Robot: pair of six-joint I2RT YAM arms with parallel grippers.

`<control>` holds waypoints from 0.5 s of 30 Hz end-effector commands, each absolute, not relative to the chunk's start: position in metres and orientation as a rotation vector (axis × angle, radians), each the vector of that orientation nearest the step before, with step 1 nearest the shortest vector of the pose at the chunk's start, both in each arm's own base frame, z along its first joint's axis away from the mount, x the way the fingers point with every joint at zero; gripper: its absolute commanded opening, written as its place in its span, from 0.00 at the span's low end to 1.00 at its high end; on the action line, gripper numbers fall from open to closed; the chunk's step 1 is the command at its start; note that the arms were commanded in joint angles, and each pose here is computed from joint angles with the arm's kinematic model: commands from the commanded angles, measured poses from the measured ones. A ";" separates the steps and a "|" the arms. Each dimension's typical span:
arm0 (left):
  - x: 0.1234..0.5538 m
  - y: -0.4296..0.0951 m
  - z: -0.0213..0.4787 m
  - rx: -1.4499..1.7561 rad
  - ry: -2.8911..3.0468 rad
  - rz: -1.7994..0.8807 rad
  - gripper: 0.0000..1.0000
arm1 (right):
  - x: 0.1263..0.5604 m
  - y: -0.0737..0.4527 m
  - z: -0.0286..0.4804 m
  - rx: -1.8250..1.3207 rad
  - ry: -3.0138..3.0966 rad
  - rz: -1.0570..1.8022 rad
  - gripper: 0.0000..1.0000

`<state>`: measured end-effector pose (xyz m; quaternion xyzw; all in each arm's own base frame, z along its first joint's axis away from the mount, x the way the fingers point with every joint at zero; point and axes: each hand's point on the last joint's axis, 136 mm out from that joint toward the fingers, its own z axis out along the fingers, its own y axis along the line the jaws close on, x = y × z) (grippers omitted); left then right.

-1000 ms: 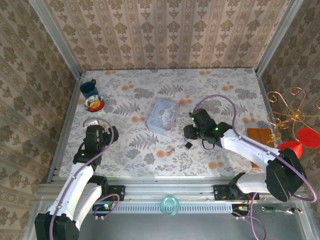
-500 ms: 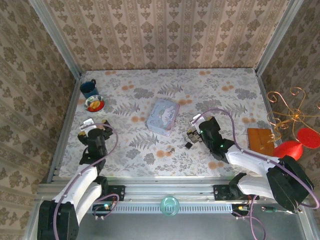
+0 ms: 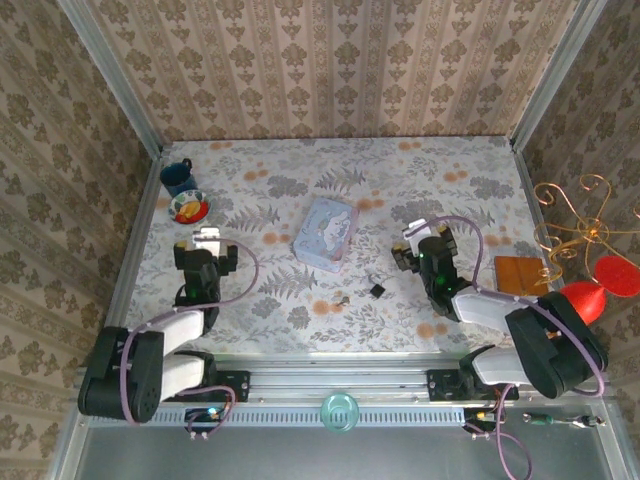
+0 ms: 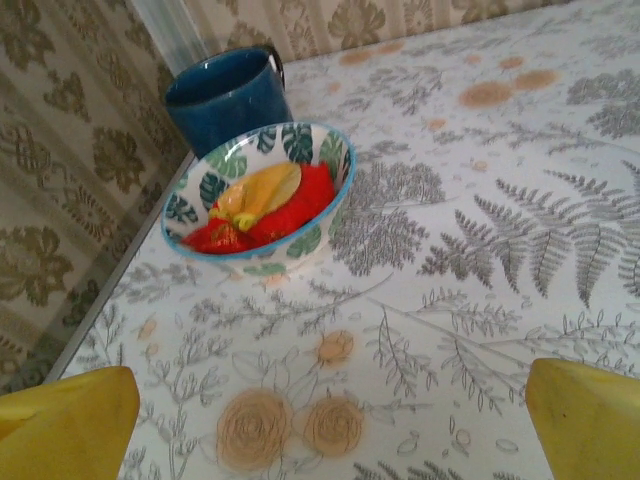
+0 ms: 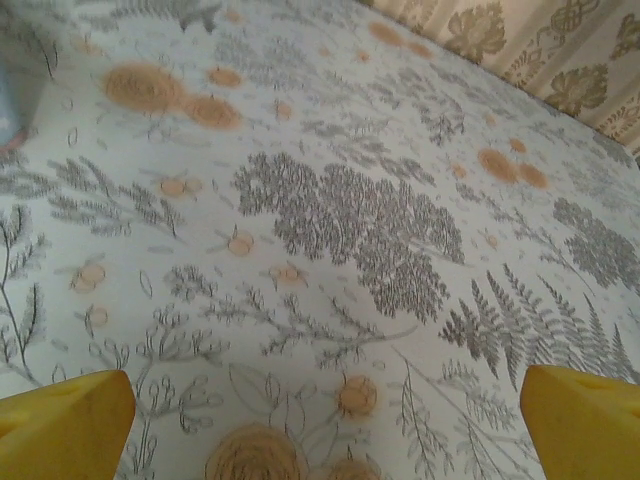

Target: Unlock the padlock with the key

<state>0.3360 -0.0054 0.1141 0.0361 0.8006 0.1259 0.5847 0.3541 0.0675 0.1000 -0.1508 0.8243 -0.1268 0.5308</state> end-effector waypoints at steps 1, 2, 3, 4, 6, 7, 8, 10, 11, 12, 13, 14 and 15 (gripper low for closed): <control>0.347 -0.007 0.140 0.092 1.721 0.285 1.00 | 0.371 0.070 0.123 -0.312 1.856 -0.212 1.00; 0.350 -0.004 0.139 0.071 1.715 0.286 1.00 | 0.374 0.068 0.124 -0.306 1.853 -0.208 1.00; 0.353 -0.001 0.140 0.049 1.714 0.282 1.00 | 0.377 0.065 0.123 -0.299 1.853 -0.200 1.00; 0.356 0.000 0.137 0.037 1.726 0.269 1.00 | 0.380 0.063 0.122 -0.291 1.852 -0.187 1.00; 0.367 -0.002 0.130 0.052 1.748 0.206 1.00 | 0.386 0.058 0.117 -0.272 1.866 -0.185 1.00; 0.372 -0.005 0.124 0.076 1.760 0.190 1.00 | 0.388 0.056 0.115 -0.263 1.888 -0.173 1.00; 0.376 -0.006 0.117 0.089 1.769 0.185 1.00 | 0.389 0.054 0.114 -0.260 1.901 -0.147 1.00; 0.383 -0.006 0.106 0.099 1.766 0.199 1.00 | 0.388 0.050 0.115 -0.240 1.904 -0.106 1.00; 0.383 -0.006 0.110 0.090 1.756 0.208 1.00 | 0.387 0.048 0.116 -0.231 1.896 -0.083 1.00; 0.382 -0.005 0.105 0.083 1.803 0.190 1.00 | 0.385 0.046 0.116 -0.219 1.889 -0.059 1.00; 0.386 -0.007 0.102 0.095 1.823 0.180 1.00 | 0.385 0.043 0.117 -0.206 1.883 -0.040 1.00; 0.391 -0.008 0.103 0.113 1.817 0.193 1.00 | 0.385 0.041 0.117 -0.193 1.882 -0.020 1.00; 0.393 -0.008 0.099 0.109 1.853 0.187 1.00 | 0.387 0.036 0.117 -0.176 1.887 -0.005 1.00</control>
